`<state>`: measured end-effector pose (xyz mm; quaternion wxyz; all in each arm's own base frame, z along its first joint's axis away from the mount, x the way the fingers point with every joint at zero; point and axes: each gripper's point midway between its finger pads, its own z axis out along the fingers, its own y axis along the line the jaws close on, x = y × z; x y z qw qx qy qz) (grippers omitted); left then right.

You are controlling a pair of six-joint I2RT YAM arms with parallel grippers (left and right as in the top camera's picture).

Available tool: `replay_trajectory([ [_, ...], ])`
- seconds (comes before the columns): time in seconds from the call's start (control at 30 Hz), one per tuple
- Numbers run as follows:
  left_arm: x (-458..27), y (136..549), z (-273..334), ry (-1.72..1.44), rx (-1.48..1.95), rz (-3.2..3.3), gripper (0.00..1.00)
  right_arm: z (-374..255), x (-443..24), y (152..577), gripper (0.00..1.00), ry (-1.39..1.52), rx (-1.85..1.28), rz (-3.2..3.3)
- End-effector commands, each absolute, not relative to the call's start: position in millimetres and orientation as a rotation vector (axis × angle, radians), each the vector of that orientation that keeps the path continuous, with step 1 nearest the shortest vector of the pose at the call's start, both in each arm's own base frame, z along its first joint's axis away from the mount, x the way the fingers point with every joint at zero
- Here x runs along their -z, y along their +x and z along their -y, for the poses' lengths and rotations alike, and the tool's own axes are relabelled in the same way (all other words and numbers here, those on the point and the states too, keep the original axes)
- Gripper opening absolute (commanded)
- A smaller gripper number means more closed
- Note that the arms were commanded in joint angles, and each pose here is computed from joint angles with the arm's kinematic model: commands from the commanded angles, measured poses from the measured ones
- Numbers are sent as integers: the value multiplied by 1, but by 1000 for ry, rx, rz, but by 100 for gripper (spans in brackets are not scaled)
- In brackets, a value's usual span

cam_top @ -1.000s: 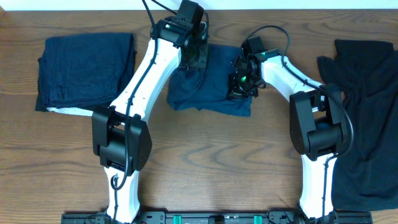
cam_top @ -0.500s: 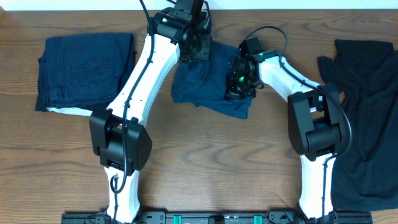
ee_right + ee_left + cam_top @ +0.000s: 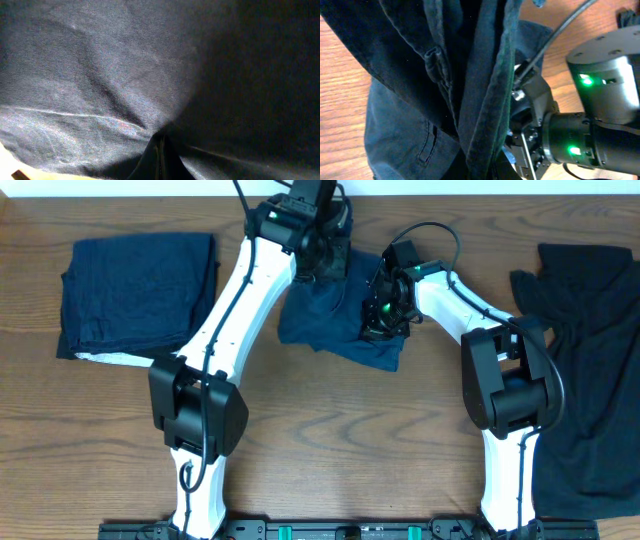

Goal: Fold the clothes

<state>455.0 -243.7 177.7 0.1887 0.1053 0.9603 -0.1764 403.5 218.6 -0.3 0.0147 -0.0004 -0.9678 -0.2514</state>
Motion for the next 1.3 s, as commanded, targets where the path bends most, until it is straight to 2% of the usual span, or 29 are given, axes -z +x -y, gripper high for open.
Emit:
replay_trajectory([
  [0.0, -174, 450, 256, 306, 546, -2714, 6, -222, 17, 395, 1, -4, 747, 2979],
  [0.4, -133, 441, 264, 329, 519, -2823, 6, -222, 17, 395, 1, -5, 747, 2979],
  [0.63, -128, 437, 267, 341, 515, -2837, 6, -221, 15, 398, 1, -15, 749, 2982],
  [0.97, -129, 438, 267, 340, 515, -2833, 6, -170, -58, 438, 1, -29, 564, 3176],
  [1.13, -129, 437, 269, 345, 517, -2833, 7, -141, -59, 444, 1, -87, 477, 3205],
  [1.17, -129, 437, 269, 345, 517, -2833, 10, -137, -56, 444, 1, -103, 466, 3202],
  [1.23, -129, 437, 269, 346, 518, -2833, 48, -129, -51, 447, 1, -121, 463, 3202],
  [1.27, -129, 438, 269, 346, 520, -2830, 61, -124, -49, 449, 1, -126, 464, 3206],
])
